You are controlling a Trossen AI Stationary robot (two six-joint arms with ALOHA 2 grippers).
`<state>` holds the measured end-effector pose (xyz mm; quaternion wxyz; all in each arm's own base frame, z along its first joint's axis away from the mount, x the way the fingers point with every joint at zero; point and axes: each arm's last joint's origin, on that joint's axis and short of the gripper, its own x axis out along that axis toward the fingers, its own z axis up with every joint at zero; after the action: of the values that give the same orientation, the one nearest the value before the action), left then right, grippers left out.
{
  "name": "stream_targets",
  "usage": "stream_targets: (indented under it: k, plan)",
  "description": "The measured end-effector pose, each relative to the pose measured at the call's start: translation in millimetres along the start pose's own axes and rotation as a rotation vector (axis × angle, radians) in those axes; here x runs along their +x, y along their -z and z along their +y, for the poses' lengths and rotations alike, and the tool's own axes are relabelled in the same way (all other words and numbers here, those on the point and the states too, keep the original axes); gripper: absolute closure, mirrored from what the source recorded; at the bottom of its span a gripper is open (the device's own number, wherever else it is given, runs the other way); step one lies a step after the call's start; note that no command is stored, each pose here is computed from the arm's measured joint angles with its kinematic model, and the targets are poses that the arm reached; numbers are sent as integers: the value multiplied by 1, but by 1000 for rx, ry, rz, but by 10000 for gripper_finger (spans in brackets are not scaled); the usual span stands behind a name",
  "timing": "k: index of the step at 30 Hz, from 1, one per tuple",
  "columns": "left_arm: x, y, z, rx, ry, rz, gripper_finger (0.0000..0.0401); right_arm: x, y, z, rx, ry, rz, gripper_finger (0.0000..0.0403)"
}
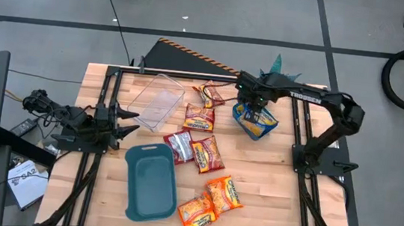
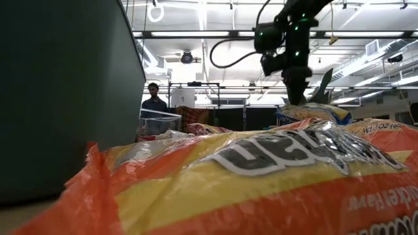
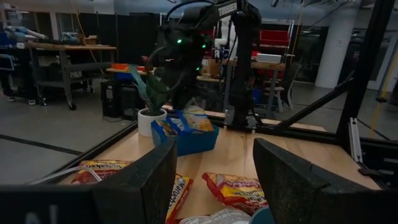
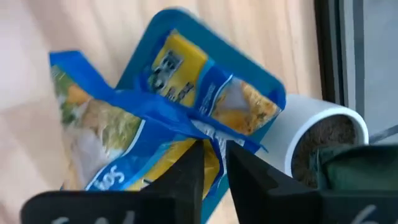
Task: Sort Maruchan noodles
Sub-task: Put the blue noodle pack into the blue bin, then put the red noodle pack into the transparent bin
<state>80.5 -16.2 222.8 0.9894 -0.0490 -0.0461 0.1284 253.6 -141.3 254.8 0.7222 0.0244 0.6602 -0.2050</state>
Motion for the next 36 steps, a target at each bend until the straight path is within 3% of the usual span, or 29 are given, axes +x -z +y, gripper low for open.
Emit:
stream_targets:
  k: [8, 12, 17, 22, 26, 33, 36]
  plan:
    - [0, 0, 0, -30, 0, -1, 184, 24, -7, -5, 8, -37, 66, 305]
    - [0, -1, 0, -35, 0, -6, 184, 14, -6, -8, 0, -32, 82, 305]
    - [0, -1, 0, -32, -9, -8, 184, -12, -7, -18, 23, 33, -2, 304]
    - [0, -2, 7, -52, -255, -33, 184, -28, -1, -21, -5, 15, -68, 293]
    - [3, -5, 5, -56, -273, -47, 184, -39, 6, -24, 19, 20, -87, 259]
    - [11, -13, -3, -67, -284, -13, 191, -59, 15, -26, 125, 22, -182, 163]
    - [19, -13, -9, -33, -276, 60, 199, -66, 18, -21, 164, -64, -244, 134]
